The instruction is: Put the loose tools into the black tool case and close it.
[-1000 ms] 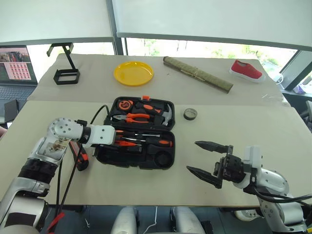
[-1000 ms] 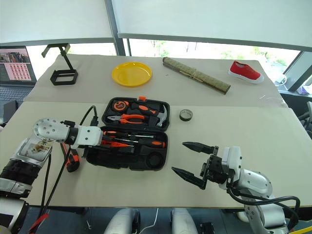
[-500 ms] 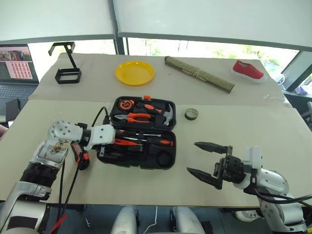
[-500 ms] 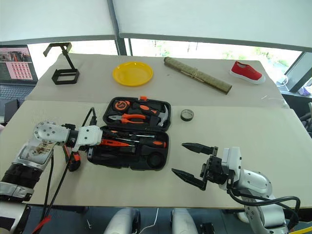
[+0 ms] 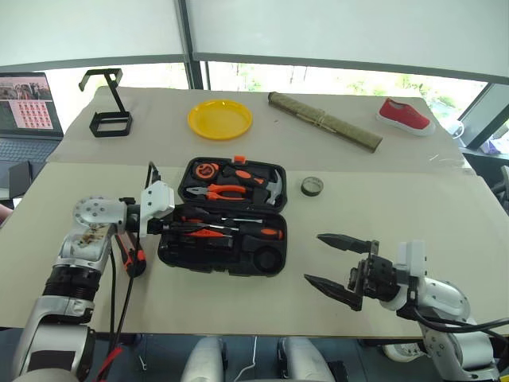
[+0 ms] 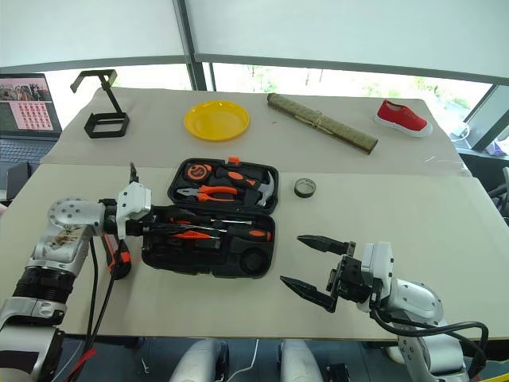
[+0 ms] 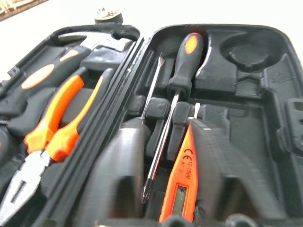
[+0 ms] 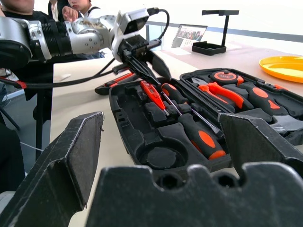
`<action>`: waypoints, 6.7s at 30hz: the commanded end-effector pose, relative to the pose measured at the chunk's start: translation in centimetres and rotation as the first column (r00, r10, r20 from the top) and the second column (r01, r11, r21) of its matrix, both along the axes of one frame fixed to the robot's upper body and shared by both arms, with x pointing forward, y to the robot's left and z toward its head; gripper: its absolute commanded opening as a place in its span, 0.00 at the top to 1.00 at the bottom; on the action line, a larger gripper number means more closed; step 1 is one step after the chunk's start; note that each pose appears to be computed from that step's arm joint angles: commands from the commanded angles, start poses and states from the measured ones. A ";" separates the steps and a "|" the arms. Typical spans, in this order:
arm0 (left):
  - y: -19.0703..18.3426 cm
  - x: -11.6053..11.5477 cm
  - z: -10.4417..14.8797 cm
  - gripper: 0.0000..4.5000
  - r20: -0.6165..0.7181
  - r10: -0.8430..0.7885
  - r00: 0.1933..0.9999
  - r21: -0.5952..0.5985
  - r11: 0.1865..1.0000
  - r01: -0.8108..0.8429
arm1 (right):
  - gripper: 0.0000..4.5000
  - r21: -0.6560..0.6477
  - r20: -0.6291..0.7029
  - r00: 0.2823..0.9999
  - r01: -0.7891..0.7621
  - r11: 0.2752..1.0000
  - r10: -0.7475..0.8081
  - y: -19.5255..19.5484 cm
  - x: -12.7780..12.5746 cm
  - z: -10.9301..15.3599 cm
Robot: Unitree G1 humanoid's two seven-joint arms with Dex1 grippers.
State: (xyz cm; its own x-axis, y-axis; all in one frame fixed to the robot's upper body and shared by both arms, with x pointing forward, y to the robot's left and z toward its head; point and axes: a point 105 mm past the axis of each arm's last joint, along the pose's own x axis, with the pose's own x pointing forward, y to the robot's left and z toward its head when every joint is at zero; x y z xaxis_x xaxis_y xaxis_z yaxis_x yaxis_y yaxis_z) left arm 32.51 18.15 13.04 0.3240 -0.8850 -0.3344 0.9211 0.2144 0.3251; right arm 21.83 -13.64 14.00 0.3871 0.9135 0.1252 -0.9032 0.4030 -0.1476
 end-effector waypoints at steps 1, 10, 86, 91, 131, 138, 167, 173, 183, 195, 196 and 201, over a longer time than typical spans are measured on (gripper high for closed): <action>0.5 0.1 0.2 0.98 0.030 0.018 0.999 0.005 1.000 -0.018 | 0.00 0.002 0.050 0.999 0.005 1.000 -0.005 -0.1 -0.1 0.8; 1.2 -0.7 -1.6 0.98 -0.015 0.031 0.999 0.068 0.997 -0.030 | 0.00 0.005 0.049 0.999 0.005 1.000 -0.005 0.1 0.1 0.7; 7.3 -6.3 -5.2 0.01 -0.292 0.952 -0.092 -0.021 -0.102 -0.995 | 0.00 0.039 0.164 0.978 -0.134 0.990 0.126 1.0 1.3 1.9; 7.5 -6.2 -6.4 0.15 -0.302 0.945 -0.124 0.032 -0.120 -0.992 | 0.00 0.044 0.167 0.978 -0.131 0.990 0.122 1.2 1.4 1.8; -0.7 -4.5 -0.9 0.60 0.006 -0.317 0.948 0.368 0.883 0.293 | 0.00 -0.071 0.074 0.997 -0.003 0.997 0.008 -1.6 -2.2 1.9; -1.4 -4.6 -1.8 0.60 -0.039 -0.336 0.941 0.387 0.863 0.324 | 0.00 -0.060 0.061 0.998 -0.002 0.998 0.006 -1.3 -2.4 1.6; -0.9 -5.3 -0.2 0.61 -0.083 -0.292 0.953 0.090 0.950 0.299 | 0.00 -0.036 0.050 0.999 -0.004 0.999 0.005 -0.8 -1.9 0.5; -1.1 -4.5 -2.2 0.99 -0.074 -0.228 0.971 0.095 0.967 0.235 | 0.00 -0.026 0.048 0.999 -0.018 1.000 0.019 -0.2 -2.0 0.3; -2.1 -4.3 -2.3 0.99 -0.079 -0.223 0.972 0.001 0.975 0.224 | 0.00 -0.029 0.041 0.999 -0.024 0.999 0.025 -0.3 -2.1 0.3; -2.8 -4.3 -2.5 0.99 -0.063 -0.215 0.975 -0.005 0.977 0.215 | 0.00 -0.030 0.025 0.999 -0.032 0.999 0.033 -0.2 -2.3 0.0; -2.8 -4.2 -2.7 0.99 -0.069 -0.199 0.978 0.003 0.980 0.200 | 0.00 -0.030 0.025 0.999 -0.033 0.999 0.034 -0.2 -2.2 0.0; -2.4 -4.9 -4.7 0.99 -0.115 -0.198 0.973 0.101 0.972 0.210 | 0.00 -0.031 0.025 0.999 -0.037 0.999 0.038 -0.2 -2.1 0.1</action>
